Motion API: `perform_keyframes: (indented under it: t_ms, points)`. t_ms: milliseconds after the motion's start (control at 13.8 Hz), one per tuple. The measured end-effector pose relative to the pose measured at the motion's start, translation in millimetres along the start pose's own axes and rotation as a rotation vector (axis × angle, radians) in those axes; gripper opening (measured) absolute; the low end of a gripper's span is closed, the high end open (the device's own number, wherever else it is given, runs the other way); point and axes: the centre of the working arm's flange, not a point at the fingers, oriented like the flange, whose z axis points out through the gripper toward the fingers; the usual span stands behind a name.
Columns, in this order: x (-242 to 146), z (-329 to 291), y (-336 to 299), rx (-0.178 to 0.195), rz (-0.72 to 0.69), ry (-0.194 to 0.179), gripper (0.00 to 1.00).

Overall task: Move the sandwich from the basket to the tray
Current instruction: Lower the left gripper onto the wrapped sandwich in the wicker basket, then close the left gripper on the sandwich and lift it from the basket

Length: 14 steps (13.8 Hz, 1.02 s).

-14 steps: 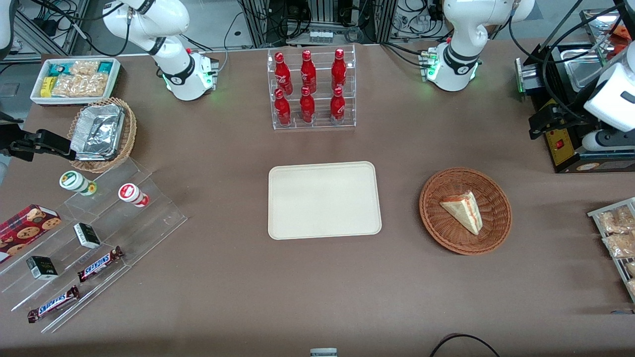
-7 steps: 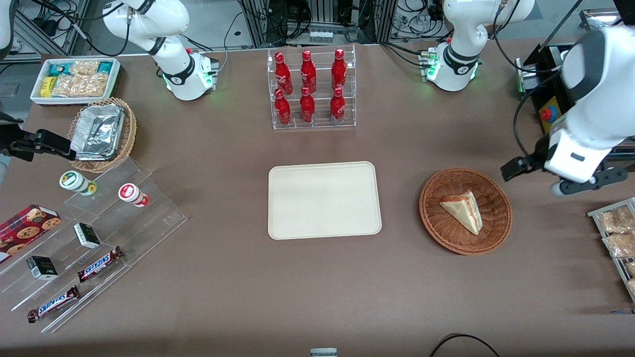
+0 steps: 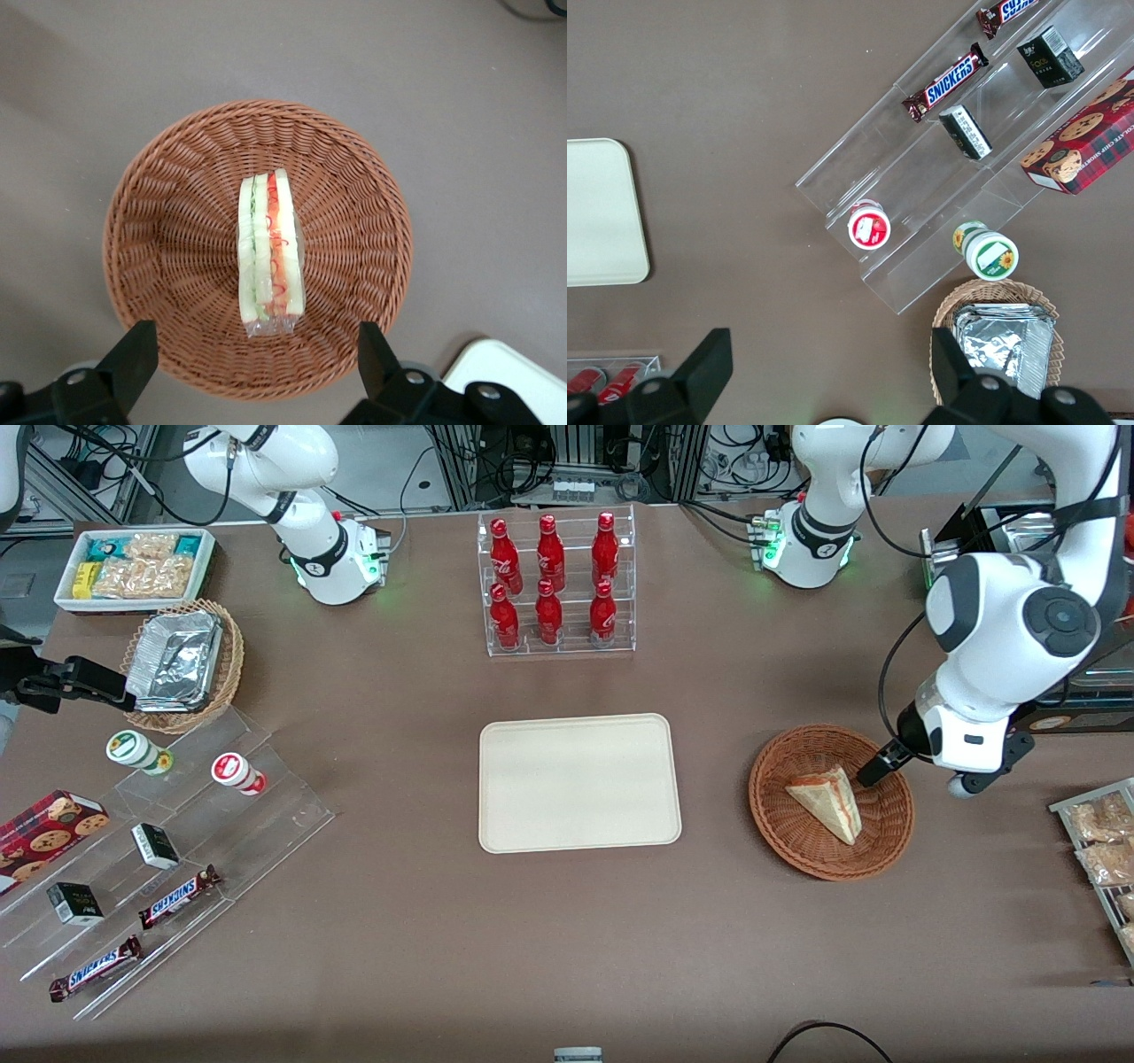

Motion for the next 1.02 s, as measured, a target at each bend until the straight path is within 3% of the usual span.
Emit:
perform_keyframes:
  t_ms: [145,1018]
  points:
    - [-6.4,22.6,-5.8,-0.018,-0.061,0.019,1.00]
    - [-28.1,131.5,-5.7,-0.035,-0.109,0.022,1.00]
